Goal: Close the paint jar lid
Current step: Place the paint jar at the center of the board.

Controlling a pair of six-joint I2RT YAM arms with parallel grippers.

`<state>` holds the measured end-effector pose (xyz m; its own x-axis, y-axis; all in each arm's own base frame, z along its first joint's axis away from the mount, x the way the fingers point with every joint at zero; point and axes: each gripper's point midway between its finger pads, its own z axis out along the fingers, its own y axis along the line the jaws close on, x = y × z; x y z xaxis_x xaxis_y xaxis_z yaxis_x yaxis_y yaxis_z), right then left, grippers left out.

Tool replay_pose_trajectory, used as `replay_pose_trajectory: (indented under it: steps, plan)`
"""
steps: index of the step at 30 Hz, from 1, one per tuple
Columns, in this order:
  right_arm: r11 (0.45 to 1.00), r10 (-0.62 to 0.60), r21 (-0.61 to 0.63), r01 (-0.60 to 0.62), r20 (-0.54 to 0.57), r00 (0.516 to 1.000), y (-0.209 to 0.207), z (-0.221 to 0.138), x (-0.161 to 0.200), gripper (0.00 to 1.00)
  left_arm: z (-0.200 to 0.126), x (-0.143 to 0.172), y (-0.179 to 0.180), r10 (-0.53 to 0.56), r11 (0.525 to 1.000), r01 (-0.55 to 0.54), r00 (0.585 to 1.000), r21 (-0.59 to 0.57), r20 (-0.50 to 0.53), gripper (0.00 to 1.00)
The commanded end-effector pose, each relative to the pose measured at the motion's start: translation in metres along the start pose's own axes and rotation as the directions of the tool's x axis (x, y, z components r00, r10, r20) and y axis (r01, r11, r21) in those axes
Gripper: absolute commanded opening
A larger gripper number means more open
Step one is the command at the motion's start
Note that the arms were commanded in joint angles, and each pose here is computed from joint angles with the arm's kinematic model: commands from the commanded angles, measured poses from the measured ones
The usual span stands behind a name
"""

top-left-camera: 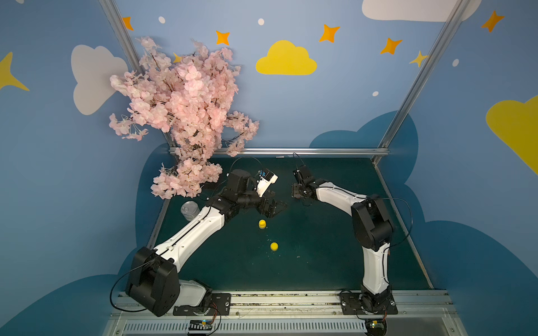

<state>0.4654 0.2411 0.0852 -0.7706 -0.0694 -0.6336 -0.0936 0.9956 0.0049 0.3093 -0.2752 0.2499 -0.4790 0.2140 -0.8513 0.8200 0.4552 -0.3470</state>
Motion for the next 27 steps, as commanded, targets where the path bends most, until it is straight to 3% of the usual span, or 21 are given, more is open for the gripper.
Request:
replay_pose_trajectory:
  steps: [1, 7, 11, 17, 19, 21, 24, 27]
  plan:
    - [0.999, -0.038, -0.005, 0.038, 0.054, 0.998, -0.004, -0.027, -0.021, 0.77, -0.004, -0.006, -0.004, 0.028, 0.999, -0.029, 0.999, 0.015, 0.030, 1.00]
    - [0.992, -0.108, -0.051, 0.117, 0.146, 0.983, -0.013, -0.078, -0.038, 0.82, -0.017, -0.026, -0.018, 0.026, 0.999, -0.030, 0.994, 0.030, 0.108, 1.00]
    - [0.980, -0.114, -0.140, 0.144, 0.205, 0.972, -0.014, -0.122, -0.042, 0.83, -0.031, -0.037, -0.048, 0.130, 0.980, -0.157, 0.971, 0.124, 0.201, 1.00]
    - [0.963, -0.121, -0.212, 0.167, 0.214, 0.969, -0.025, -0.165, -0.013, 0.82, -0.031, -0.036, -0.035, 0.152, 0.987, -0.143, 0.981, -0.078, 0.122, 1.00]
    - [0.960, -0.109, -0.227, 0.161, 0.226, 0.968, -0.032, -0.178, -0.001, 0.83, -0.025, -0.032, -0.035, 0.210, 0.965, -0.190, 0.973, -0.183, 0.099, 1.00]
    - [0.954, -0.109, -0.247, 0.171, 0.247, 0.963, -0.037, -0.192, 0.010, 0.83, -0.028, -0.027, -0.053, 0.290, 0.945, -0.268, 0.952, -0.189, 0.101, 1.00]
    - [0.930, -0.111, -0.306, 0.204, 0.294, 0.949, -0.038, -0.213, 0.027, 0.83, -0.052, -0.030, -0.049, 0.201, 0.952, -0.142, 0.958, -0.270, 0.203, 1.00]
    - [0.902, -0.096, -0.374, 0.217, 0.317, 0.944, -0.036, -0.224, 0.050, 0.83, -0.089, -0.024, -0.051, 0.107, 0.955, 0.011, 0.920, -0.298, 0.377, 1.00]
